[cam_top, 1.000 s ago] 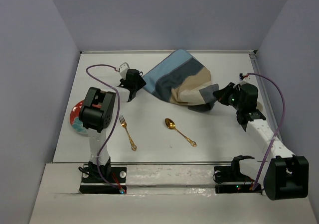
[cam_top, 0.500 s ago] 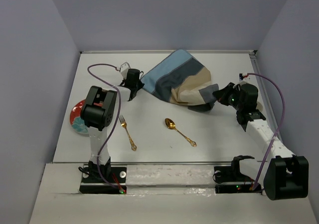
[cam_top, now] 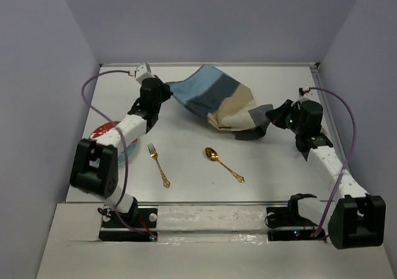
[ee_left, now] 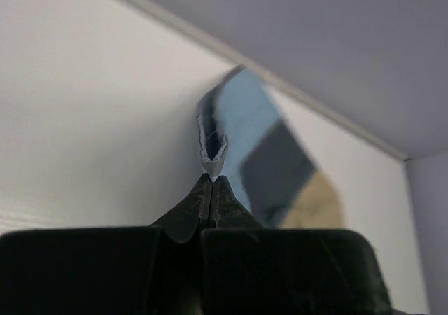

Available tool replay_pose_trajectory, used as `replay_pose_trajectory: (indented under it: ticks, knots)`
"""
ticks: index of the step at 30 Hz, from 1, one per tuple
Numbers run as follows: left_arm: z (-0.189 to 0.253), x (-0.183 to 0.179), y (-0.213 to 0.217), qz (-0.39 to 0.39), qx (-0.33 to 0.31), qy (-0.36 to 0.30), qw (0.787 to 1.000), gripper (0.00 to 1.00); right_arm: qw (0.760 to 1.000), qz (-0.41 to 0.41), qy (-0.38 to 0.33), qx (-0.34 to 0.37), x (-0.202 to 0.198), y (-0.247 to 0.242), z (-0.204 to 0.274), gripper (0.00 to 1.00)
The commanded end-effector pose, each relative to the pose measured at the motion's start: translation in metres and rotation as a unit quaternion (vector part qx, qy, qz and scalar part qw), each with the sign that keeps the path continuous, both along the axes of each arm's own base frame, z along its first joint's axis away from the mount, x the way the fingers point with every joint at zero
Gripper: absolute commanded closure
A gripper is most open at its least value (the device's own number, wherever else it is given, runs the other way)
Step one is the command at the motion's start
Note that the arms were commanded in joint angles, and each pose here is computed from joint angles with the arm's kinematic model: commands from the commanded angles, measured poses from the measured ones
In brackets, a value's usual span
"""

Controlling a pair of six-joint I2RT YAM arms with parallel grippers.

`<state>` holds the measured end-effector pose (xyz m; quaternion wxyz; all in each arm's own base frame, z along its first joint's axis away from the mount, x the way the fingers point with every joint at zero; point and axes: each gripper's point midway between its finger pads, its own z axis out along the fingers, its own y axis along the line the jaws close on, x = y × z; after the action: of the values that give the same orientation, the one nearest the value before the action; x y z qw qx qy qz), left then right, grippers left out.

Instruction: Set the dinner table for one person

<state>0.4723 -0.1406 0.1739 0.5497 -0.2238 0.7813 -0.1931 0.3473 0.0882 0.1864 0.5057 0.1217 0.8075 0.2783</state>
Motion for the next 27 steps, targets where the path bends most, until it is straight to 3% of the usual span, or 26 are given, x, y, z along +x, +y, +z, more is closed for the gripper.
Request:
replay_pose_trajectory:
  ticks: [1,8,12,20,21,22,26,27]
  knots:
    - [0.131,-0.024,0.014,0.006,-0.035,-0.156,0.987,1.0,0.993,-0.037,-0.103,-0.03,0.015,-0.016,0.104,1.0]
    - [0.241,-0.056,0.028,0.001,-0.054,-0.249,0.967,1.0,0.977,-0.071,-0.198,-0.043,0.002,-0.03,0.214,1.0]
    - [0.277,-0.069,0.038,0.01,-0.063,-0.286,0.956,1.0,0.97,-0.086,-0.218,-0.061,0.003,-0.037,0.241,1.0]
    - [0.279,-0.01,0.065,0.03,-0.036,-0.258,0.965,1.0,0.977,-0.081,-0.184,-0.072,0.079,-0.034,0.224,1.0]
    - [0.262,0.008,0.066,0.025,-0.024,-0.231,0.972,1.0,0.976,-0.08,-0.188,-0.073,0.087,-0.033,0.226,1.0]
    - [0.278,0.013,0.07,0.023,-0.026,-0.239,0.97,1.0,0.977,-0.079,-0.186,-0.074,0.096,-0.032,0.226,1.0]
    - [0.268,0.048,0.089,0.023,-0.026,-0.215,0.976,1.0,0.974,-0.076,-0.202,-0.067,0.139,-0.031,0.251,1.0]
    - [0.292,0.049,0.093,0.025,-0.027,-0.235,0.971,1.0,0.969,-0.076,-0.23,-0.055,0.14,-0.032,0.282,1.0]
